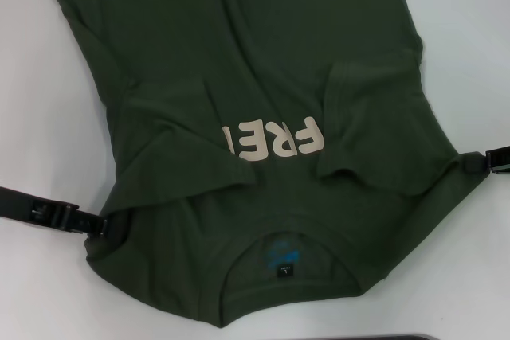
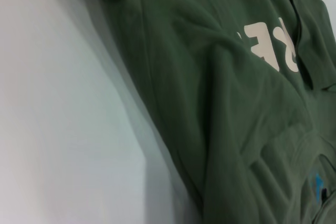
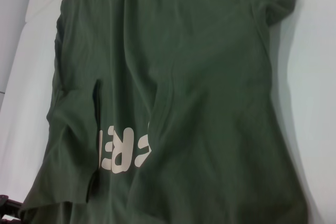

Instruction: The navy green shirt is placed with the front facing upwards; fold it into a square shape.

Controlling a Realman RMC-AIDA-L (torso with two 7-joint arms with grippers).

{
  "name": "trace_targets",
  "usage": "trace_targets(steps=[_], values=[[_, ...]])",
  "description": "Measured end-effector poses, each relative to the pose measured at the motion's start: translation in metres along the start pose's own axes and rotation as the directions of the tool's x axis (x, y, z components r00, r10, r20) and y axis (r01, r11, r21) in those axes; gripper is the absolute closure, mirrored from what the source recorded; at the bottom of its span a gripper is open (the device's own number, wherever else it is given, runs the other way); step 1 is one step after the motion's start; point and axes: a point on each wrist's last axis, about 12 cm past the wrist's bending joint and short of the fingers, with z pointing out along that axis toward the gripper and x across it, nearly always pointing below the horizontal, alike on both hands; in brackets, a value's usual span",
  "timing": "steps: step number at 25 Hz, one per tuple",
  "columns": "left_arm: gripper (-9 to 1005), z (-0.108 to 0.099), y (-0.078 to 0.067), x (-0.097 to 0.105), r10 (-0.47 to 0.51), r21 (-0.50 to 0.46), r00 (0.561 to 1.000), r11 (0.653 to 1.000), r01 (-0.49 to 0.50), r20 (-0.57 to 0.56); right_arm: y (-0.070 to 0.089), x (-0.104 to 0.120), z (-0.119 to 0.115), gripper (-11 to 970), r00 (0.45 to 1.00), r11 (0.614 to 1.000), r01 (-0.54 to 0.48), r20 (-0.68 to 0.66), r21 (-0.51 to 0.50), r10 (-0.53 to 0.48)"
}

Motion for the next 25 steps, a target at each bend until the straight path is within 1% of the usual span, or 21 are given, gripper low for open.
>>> trace_targets(steps=[5,13,18,25], values=[[584,0.000,0.001,-0.002,-0.012,-0.015,1.000,1.000,0.012,0.008,0.000,-0.001,0.000,923,1.000,1.000,0.001,0.000,0.000,-0.001],[819,0.002,0.000,-0.006,-0.010,-0.025,1.000,1.000,0.011,0.004,0.000,0.000,0.001,923,1.000,1.000,0.000,-0.001,-0.002,0.000],[930,-0.001,0.001,-0.007,-0.007,-0.031,1.000,0.999,0.008,0.008,0.000,0.000,0.001,923,1.000,1.000,0.001,-0.001,-0.003,-0.001],[931,-0.019,0.004,-0.011,0.008,-0.054,1.000,0.999,-0.008,0.006,-0.002,0.004,0.003,924,1.000,1.000,-0.006,0.007,-0.003,0.006]])
